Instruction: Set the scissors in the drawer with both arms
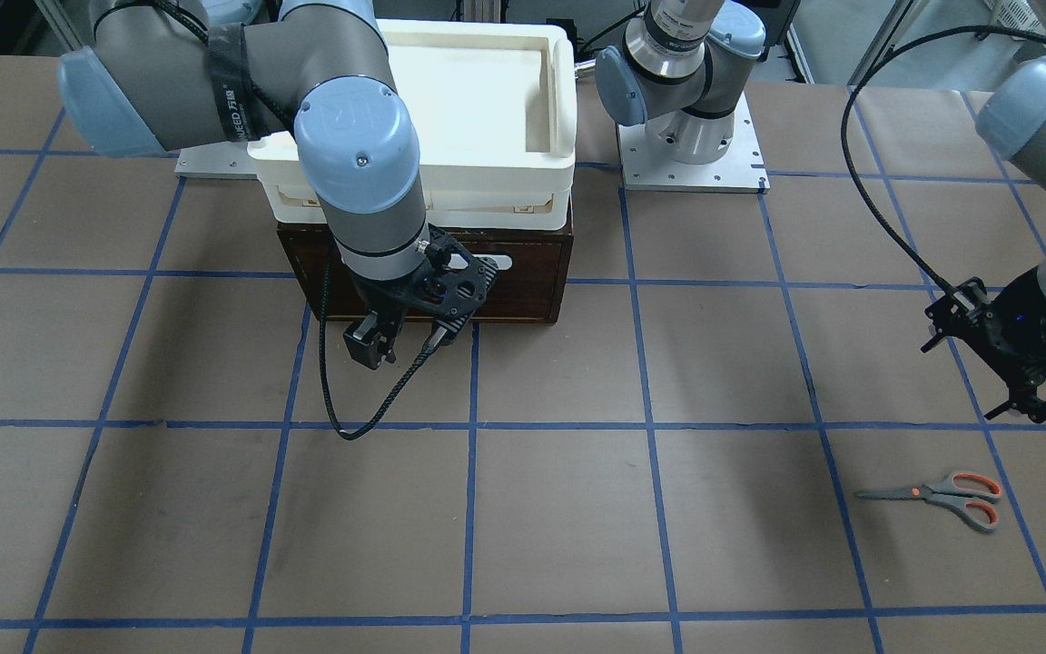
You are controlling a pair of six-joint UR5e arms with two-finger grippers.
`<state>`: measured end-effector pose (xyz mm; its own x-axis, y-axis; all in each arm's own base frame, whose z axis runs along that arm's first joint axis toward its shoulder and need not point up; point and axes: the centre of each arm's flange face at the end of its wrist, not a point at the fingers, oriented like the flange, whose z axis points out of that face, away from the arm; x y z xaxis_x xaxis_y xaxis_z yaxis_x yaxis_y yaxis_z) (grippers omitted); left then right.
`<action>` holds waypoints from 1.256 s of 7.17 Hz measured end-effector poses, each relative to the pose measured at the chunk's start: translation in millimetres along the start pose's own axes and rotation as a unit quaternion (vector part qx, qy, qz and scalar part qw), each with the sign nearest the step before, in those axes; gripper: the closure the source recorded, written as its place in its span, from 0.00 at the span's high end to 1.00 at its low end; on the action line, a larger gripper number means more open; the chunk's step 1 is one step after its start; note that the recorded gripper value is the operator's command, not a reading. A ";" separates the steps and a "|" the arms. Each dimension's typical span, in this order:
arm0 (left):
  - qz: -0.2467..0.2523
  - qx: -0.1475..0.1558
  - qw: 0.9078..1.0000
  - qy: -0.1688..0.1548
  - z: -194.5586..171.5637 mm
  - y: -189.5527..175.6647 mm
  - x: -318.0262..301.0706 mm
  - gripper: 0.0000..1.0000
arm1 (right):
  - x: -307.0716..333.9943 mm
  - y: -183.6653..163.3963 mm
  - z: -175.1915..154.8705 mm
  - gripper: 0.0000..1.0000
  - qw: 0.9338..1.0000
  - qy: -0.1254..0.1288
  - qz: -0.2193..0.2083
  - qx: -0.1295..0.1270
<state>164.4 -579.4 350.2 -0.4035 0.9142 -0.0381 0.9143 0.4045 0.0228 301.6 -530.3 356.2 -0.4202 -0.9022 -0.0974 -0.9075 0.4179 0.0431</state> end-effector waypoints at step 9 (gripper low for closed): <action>0.241 -0.027 0.970 -0.001 156.1 20.3 -77.4 0.99 | -9.9 -2.6 43.5 1.00 0.977 -0.082 -0.196 -0.008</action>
<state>219.8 -645.9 197.7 0.0698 0.9975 -0.0120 0.9936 -0.0684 0.0898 308.2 -517.9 313.9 -0.0351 -0.9630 -0.2672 -0.9991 0.0402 -0.0135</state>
